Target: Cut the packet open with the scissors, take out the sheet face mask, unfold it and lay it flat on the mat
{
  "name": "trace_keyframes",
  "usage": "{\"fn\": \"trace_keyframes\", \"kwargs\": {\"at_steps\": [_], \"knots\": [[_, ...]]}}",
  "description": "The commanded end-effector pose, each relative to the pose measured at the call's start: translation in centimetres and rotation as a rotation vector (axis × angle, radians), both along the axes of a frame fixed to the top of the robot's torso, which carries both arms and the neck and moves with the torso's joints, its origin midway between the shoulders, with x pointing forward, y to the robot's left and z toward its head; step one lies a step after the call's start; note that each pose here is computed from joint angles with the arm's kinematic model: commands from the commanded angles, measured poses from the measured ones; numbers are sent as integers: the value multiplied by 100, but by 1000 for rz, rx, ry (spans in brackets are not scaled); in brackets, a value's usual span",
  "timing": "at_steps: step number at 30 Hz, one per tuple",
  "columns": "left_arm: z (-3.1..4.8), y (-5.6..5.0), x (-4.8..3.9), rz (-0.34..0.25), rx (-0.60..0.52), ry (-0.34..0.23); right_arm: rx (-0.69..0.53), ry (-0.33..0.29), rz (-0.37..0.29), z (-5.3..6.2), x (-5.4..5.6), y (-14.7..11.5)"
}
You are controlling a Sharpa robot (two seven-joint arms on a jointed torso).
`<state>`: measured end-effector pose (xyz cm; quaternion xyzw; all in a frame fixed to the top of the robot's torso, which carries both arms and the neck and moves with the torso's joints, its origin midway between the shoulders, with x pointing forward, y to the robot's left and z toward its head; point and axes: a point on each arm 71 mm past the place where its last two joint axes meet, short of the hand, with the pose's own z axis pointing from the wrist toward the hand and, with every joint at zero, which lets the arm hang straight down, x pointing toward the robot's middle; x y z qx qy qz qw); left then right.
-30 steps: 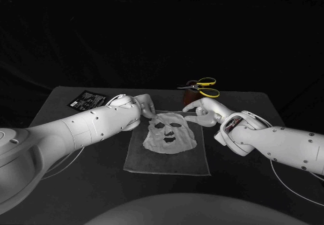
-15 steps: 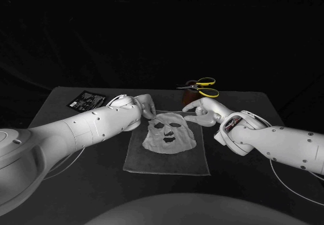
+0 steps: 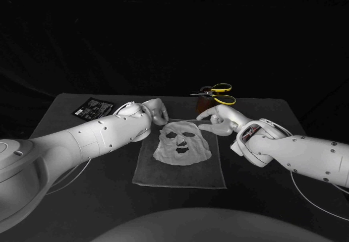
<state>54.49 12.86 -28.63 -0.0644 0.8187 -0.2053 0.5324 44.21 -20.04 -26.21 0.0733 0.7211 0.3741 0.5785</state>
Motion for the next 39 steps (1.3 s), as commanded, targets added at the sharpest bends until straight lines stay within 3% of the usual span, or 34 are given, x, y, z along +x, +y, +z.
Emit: {"fn": "trace_keyframes", "kwargs": {"at_steps": [1,12,20,24,29,33,39], "knots": [[48,-3,12,1,-40,-58,-8,-6,3,5,4,1],[38,28,22,9,-47,-45,-20,-2,5,-5,11,6],[128,251,20,40,-179,-51,-46,5,52,-16,-14,89],[206,390,-64,40,-265,-35,-73,-7,99,-10,-50,176],[264,596,-230,70,-347,29,-123,-30,149,-10,-99,319],[255,760,-398,92,-364,141,-175,-43,166,-45,-124,468],[184,885,-615,105,-336,322,-221,-43,165,-161,-163,680]]}}
